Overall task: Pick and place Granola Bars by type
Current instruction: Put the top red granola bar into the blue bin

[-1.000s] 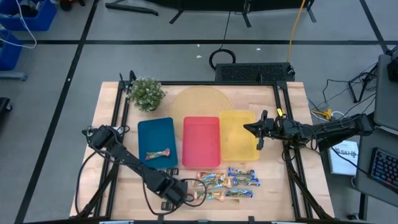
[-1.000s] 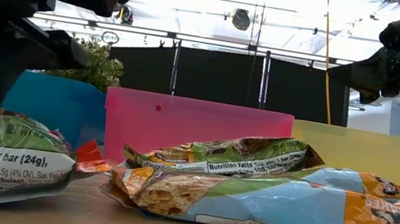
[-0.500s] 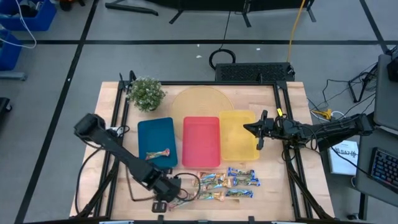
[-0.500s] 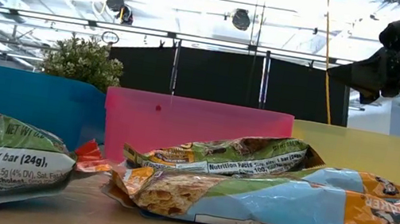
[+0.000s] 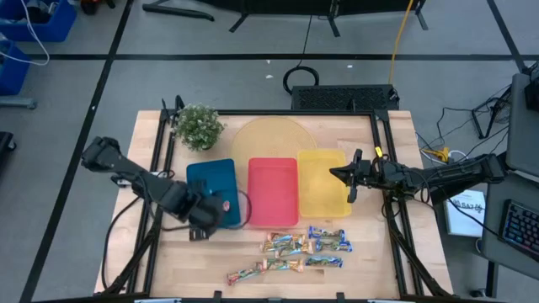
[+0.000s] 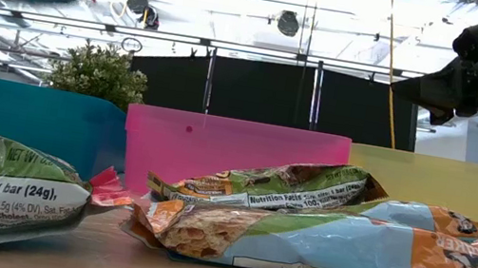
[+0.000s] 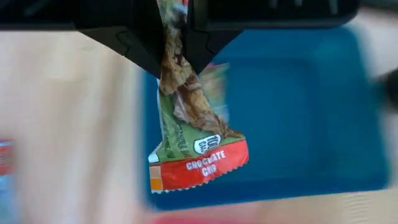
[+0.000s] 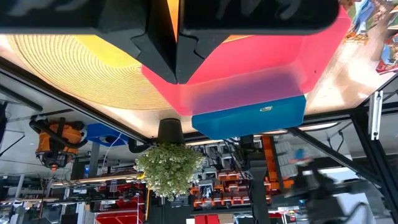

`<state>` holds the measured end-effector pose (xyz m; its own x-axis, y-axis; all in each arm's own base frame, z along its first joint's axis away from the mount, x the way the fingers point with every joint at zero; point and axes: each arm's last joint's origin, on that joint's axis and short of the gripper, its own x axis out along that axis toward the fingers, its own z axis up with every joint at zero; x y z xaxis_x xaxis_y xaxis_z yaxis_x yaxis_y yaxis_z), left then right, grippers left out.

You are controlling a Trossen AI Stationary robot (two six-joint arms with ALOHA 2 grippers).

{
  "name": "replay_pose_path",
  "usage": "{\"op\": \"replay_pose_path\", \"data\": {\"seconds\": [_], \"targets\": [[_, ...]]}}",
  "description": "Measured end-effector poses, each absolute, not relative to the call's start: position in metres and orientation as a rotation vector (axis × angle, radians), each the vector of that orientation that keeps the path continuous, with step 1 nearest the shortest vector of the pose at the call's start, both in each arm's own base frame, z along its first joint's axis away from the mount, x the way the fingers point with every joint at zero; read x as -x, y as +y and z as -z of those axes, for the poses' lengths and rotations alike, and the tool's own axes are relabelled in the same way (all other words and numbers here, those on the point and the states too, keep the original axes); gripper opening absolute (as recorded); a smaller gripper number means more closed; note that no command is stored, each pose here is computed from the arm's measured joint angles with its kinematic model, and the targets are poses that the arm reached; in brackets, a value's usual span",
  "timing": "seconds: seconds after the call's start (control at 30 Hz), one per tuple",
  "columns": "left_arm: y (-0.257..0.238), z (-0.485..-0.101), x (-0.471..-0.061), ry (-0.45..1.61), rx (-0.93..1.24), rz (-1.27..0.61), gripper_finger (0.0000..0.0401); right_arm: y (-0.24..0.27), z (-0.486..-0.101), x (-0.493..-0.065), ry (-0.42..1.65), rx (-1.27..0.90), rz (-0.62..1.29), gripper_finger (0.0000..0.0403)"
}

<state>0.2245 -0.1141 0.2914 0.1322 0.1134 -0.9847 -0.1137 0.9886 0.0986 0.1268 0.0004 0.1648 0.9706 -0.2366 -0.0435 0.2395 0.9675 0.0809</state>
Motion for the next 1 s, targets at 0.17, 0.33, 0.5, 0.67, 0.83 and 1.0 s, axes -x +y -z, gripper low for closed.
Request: {"op": "replay_pose_path", "data": {"seconds": [0.17,0.33,0.5,0.67,0.83,1.0], "targets": [[-0.086,-0.293,-0.228,1.452,-0.178,-0.248,0.003,0.0,-0.164,-0.127,0.039,-0.083,0.243,0.0],[-0.062,-0.293,-0.243,1.397,-0.24,-0.264,0.0027,0.0,-0.163,-0.127,0.049,-0.081,0.245,0.0],[-0.042,-0.277,-0.248,1.422,-0.263,-0.26,0.0044,0.0,-0.162,-0.127,0.063,-0.078,0.246,0.0],[-0.029,-0.235,-0.239,1.549,-0.215,-0.197,0.0021,0.0,-0.162,-0.127,0.063,-0.078,0.246,0.0],[-0.027,-0.2,-0.228,1.6,-0.205,-0.135,0.0026,0.0,-0.162,-0.127,0.062,-0.078,0.246,0.0],[-0.027,-0.174,-0.221,1.588,-0.199,-0.09,0.005,0.0,-0.162,-0.127,0.062,-0.078,0.246,0.0]]}}
